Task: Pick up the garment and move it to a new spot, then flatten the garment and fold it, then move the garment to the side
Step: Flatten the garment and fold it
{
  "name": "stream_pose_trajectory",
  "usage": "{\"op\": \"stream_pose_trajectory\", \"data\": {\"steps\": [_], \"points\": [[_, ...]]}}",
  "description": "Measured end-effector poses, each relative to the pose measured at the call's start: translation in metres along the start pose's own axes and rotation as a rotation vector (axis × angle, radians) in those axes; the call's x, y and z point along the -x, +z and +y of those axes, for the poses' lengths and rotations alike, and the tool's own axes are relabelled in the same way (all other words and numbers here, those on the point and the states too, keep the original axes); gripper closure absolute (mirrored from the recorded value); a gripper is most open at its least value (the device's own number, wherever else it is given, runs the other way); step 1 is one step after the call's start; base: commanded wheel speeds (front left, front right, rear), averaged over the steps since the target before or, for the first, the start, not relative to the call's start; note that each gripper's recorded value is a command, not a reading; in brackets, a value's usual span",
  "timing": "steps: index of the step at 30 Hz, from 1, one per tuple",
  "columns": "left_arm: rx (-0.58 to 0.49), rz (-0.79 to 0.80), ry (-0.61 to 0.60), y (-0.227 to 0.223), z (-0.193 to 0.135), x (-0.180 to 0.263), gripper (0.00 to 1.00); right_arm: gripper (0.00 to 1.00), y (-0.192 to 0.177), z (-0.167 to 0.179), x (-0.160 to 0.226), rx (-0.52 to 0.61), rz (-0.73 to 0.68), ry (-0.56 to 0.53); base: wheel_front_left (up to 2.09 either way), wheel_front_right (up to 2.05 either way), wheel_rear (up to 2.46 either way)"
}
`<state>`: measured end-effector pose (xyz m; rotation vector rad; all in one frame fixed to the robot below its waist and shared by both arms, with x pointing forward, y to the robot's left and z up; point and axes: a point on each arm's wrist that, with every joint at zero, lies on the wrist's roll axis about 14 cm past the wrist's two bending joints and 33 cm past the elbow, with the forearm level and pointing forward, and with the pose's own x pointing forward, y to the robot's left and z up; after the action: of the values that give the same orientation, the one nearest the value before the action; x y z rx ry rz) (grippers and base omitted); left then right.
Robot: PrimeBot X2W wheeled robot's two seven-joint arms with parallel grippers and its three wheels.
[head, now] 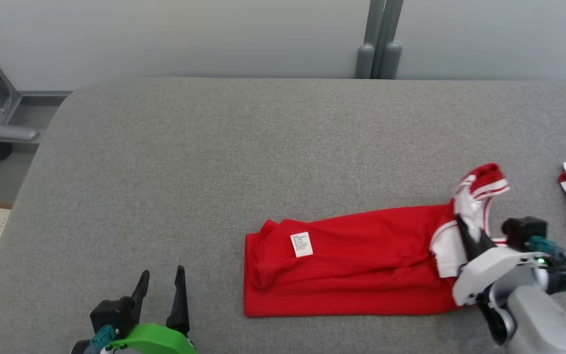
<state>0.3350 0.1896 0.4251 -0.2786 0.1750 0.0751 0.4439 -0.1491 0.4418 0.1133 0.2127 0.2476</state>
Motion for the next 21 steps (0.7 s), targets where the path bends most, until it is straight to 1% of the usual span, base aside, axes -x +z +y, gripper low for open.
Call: {"op": "stream_pose_trajectory", "data": {"steps": [4, 6, 10, 15, 21], "points": [[0.007, -0.002, -0.034, 0.0, -0.011, 0.002, 0.0, 1.0, 0.006, 0.067, 0.004, 0.006, -0.023, 0.185, 0.0, 0.0, 0.0], [0.011, -0.005, -0.043, 0.0, -0.014, 0.003, 0.0, 1.0, 0.009, 0.097, 0.007, -0.011, -0.023, 0.263, 0.0, 0.0, 0.0], [0.027, -0.009, -0.039, 0.001, -0.013, 0.008, 0.0, 1.0, 0.005, 0.146, 0.011, -0.005, 0.003, 0.396, 0.0, 0.0, 0.0], [0.035, -0.008, -0.008, -0.002, -0.004, 0.02, 0.0, 1.0, -0.01, 0.191, 0.011, 0.019, 0.065, 0.51, 0.0, 0.0, 0.0], [0.055, -0.009, 0.075, -0.006, 0.019, 0.038, 0.0, 1.0, -0.028, 0.227, 0.004, 0.076, 0.124, 0.595, 0.0, 0.0, 0.0]]}}
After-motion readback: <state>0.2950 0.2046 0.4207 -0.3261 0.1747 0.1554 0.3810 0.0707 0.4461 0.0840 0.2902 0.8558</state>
